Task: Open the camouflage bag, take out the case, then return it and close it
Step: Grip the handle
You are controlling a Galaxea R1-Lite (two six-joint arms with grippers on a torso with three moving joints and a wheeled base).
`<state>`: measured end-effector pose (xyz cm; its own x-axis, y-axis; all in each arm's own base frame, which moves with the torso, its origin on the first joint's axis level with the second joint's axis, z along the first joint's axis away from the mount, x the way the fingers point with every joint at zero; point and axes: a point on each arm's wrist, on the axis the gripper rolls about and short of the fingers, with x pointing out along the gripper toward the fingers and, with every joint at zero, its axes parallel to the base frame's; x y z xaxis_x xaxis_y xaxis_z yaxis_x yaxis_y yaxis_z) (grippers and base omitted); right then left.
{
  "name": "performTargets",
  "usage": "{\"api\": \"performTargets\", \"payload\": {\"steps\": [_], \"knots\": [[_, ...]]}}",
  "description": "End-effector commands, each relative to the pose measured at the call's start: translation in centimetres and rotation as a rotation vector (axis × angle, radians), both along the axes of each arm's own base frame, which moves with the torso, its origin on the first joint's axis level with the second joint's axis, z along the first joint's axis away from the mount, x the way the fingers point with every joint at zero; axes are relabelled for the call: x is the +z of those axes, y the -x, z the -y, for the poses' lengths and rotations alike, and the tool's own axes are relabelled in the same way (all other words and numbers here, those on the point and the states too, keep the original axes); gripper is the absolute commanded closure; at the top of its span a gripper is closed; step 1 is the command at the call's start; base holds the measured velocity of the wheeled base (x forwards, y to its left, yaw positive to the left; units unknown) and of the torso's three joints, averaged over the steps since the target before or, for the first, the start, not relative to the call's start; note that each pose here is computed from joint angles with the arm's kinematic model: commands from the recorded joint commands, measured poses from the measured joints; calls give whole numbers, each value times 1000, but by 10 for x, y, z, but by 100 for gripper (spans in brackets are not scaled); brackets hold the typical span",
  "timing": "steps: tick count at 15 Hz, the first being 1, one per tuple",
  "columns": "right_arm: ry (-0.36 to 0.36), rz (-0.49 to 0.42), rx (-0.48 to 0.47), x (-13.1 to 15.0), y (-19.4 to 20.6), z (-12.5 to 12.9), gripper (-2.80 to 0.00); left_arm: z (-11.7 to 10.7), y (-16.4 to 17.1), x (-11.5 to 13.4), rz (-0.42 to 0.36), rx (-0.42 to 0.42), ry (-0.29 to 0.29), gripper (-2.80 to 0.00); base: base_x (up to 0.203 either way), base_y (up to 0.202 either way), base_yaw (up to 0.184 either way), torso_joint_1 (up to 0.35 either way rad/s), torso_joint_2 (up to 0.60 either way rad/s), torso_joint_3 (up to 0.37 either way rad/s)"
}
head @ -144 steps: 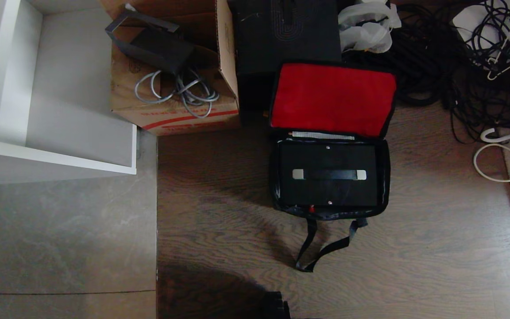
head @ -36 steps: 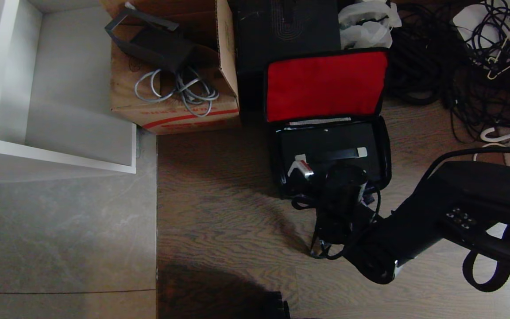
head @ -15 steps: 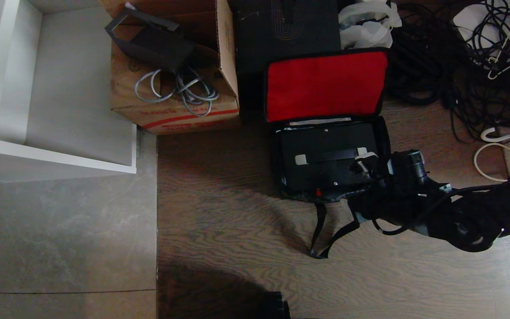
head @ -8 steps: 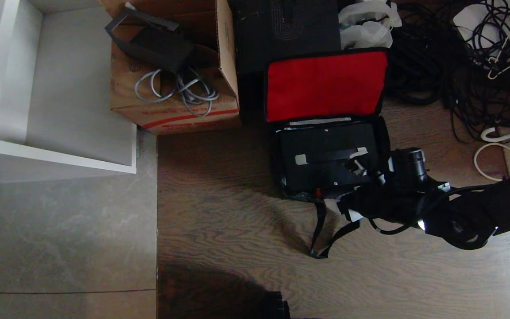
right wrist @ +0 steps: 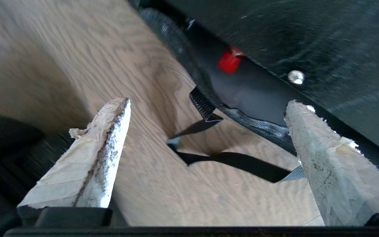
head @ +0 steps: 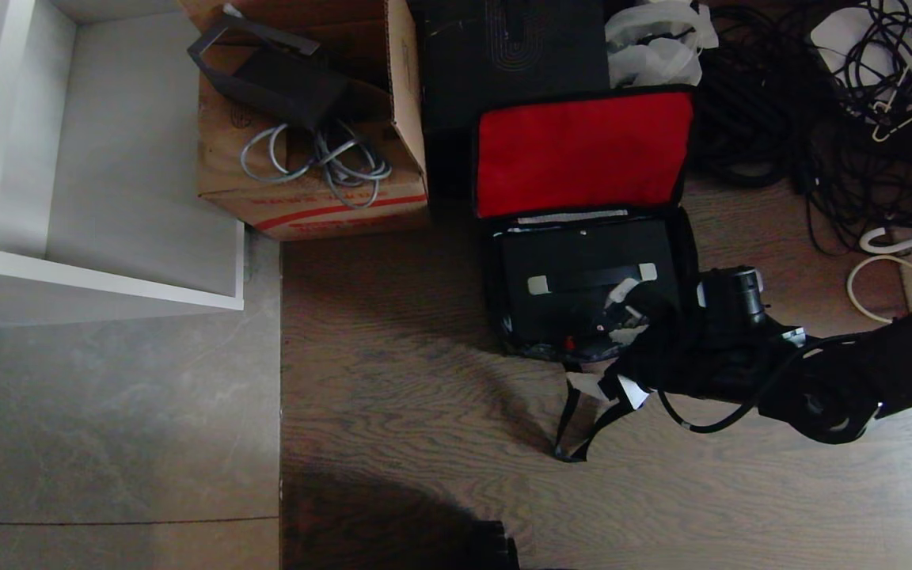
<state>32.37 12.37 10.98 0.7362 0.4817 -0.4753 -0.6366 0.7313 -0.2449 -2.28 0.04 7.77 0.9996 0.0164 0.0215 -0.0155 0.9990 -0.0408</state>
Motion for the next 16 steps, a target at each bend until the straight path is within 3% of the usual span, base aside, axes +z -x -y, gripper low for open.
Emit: {"api": "performTargets", "payload": {"steps": [1,13,14,16], "knots": [[30,-16,12,-10,-2,-1,-280,0,-1,-3,-9,0,1,0,0,0,0,0,0,0],[60,-8,28,-36,-15,-6,-280,0,-1,-3,-9,0,1,0,0,0,0,0,0,0],[61,-12,27,-37,-14,-5,0,0,-1,-3,-9,-1,0,0,0,0,0,0,0,0],[73,-24,21,-39,-12,-5,0,0,-1,-3,-9,0,1,0,0,0,0,0,0,0]]}}
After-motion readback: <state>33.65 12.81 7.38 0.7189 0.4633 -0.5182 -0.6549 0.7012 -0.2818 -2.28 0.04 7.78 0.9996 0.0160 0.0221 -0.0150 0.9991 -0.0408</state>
